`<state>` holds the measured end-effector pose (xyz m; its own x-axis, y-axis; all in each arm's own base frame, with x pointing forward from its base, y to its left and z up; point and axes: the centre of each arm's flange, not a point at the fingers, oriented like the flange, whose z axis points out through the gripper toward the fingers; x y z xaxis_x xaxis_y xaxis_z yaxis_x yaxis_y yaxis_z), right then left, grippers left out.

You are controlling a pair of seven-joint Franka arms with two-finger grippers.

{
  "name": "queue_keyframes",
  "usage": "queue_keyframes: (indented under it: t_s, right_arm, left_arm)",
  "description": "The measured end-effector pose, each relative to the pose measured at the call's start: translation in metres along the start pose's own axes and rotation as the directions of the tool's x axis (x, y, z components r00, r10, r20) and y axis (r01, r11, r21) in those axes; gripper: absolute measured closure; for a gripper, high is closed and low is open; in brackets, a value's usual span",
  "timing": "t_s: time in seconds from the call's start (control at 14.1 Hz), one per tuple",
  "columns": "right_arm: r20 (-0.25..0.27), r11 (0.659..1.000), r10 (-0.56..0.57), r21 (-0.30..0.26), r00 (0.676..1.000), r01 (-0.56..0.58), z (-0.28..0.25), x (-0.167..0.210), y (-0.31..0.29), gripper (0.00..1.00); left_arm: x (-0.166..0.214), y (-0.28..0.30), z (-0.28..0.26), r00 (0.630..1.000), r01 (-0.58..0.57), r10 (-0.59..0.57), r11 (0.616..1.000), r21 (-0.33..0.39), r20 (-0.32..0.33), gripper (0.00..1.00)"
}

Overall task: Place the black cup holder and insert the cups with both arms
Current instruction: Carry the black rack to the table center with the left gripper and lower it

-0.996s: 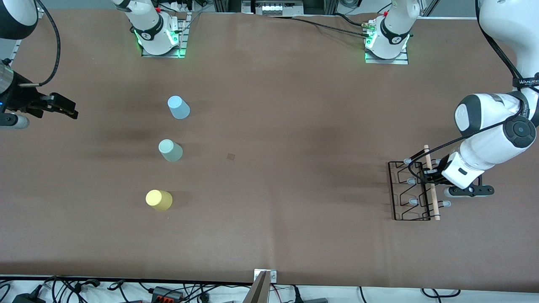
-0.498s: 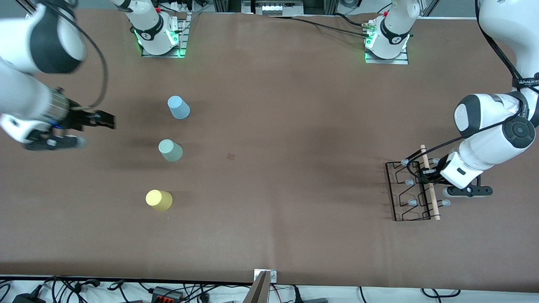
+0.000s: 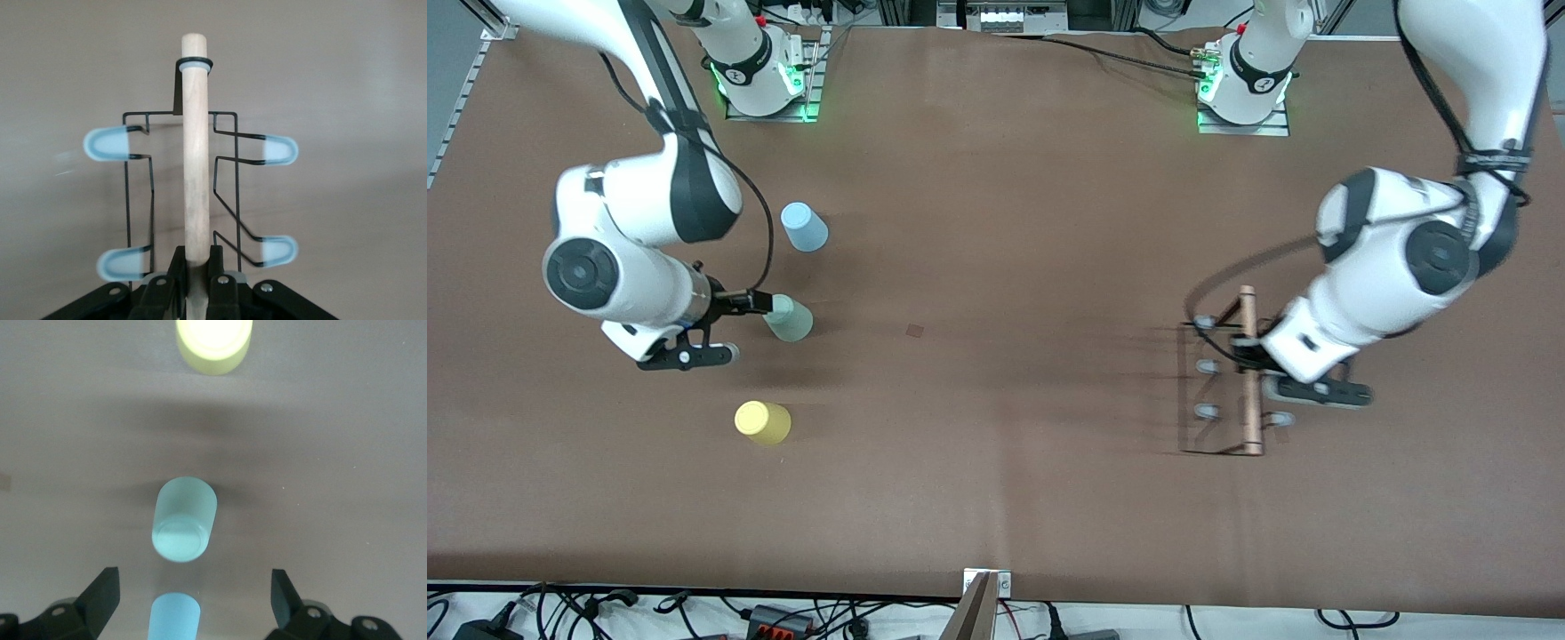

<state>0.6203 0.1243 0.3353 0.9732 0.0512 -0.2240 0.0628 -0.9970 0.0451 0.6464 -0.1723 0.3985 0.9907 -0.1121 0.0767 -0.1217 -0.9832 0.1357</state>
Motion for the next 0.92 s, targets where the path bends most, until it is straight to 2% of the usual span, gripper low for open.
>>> queue_keyframes:
  t_s: [0.28, 0.5, 0.71, 0.92]
  right_arm:
    - [-0.014, 0.994, 0.103, 0.032, 0.995, -0.103, 0.041, 0.001, 0.000, 0.00]
    - [0.025, 0.981, 0.169, 0.087, 0.985, -0.171, 0.059, -0.003, -0.003, 0.00]
    - [0.053, 0.978, 0.184, 0.091, 0.981, -0.188, 0.073, -0.005, -0.004, 0.00]
    - [0.073, 0.977, 0.189, 0.088, 0.979, -0.196, 0.087, -0.007, -0.004, 0.00]
  left_arm:
    - [-0.020, 0.134, 0.003, 1.000, -0.020, 0.020, 0.999, -0.039, -0.001, 0.84]
    - [-0.031, 0.223, 0.018, 0.999, 0.043, -0.042, 0.995, -0.086, 0.013, 0.84]
    - [-0.030, 0.285, 0.037, 0.997, 0.078, -0.077, 0.988, -0.133, 0.018, 0.84]
    - [-0.039, 0.325, 0.064, 0.998, 0.060, -0.060, 0.992, -0.107, 0.005, 0.84]
